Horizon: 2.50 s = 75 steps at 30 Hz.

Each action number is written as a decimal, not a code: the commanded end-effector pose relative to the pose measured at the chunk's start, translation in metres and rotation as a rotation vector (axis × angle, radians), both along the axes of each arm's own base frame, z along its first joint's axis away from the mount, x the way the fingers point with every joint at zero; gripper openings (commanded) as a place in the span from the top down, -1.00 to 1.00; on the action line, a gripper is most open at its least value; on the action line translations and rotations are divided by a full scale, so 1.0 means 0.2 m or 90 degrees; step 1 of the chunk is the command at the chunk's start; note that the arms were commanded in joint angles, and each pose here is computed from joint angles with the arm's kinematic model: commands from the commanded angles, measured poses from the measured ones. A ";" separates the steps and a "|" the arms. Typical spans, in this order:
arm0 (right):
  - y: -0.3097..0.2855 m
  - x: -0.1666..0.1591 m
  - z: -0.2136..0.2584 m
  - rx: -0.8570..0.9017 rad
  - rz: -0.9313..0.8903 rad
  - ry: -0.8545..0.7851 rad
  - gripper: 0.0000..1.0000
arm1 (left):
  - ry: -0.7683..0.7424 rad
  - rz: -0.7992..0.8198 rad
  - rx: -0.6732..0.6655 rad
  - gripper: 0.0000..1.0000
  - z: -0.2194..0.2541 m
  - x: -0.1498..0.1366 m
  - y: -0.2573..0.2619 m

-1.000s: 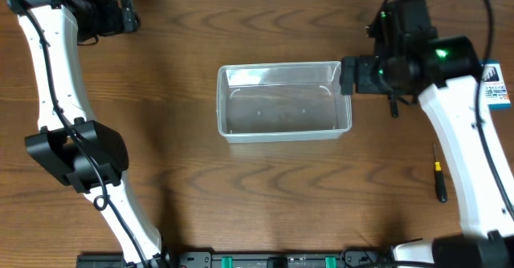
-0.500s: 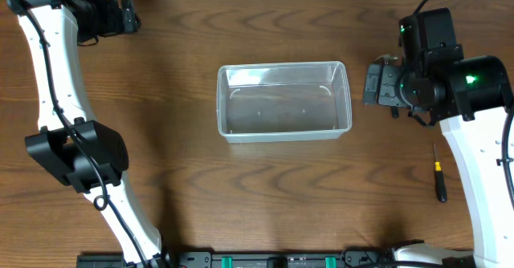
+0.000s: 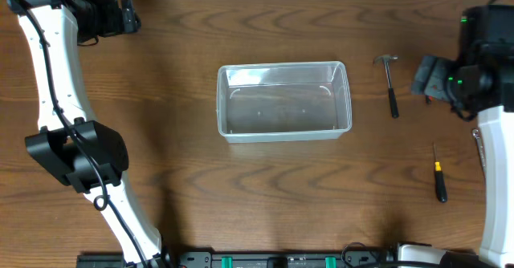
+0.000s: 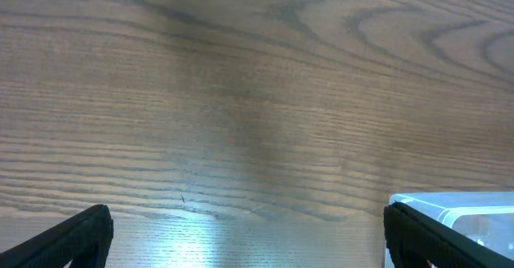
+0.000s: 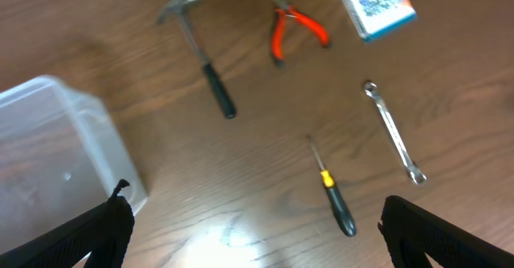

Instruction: Pack container

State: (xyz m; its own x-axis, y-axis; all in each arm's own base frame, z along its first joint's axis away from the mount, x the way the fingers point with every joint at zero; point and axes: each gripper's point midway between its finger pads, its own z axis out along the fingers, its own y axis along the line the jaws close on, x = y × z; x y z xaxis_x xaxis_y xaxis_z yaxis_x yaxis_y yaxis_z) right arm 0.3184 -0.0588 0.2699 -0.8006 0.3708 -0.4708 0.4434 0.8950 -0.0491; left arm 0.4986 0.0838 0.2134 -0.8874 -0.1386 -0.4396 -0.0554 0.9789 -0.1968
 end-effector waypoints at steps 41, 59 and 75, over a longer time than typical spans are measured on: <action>-0.10 0.75 -0.88 0.050 0.285 0.255 -0.98 | -0.012 0.001 -0.003 -0.96 0.04 0.00 0.00; -0.11 0.81 -1.16 0.025 0.259 0.298 -0.98 | -0.012 0.001 -0.003 -0.96 0.04 0.00 0.00; -0.03 0.87 -1.24 0.064 0.297 0.273 -0.98 | -0.012 0.001 -0.003 -0.96 0.04 0.00 0.00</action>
State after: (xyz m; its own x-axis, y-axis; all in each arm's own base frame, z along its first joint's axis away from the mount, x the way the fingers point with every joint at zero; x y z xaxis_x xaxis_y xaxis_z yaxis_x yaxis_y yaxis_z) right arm 0.4912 -0.0727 0.0327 -0.9973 -0.0120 -0.0725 -0.0080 0.9984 -0.0556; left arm 0.4986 0.0838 0.2134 -0.8876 -0.1387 -0.4393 -0.0555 0.9789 -0.1969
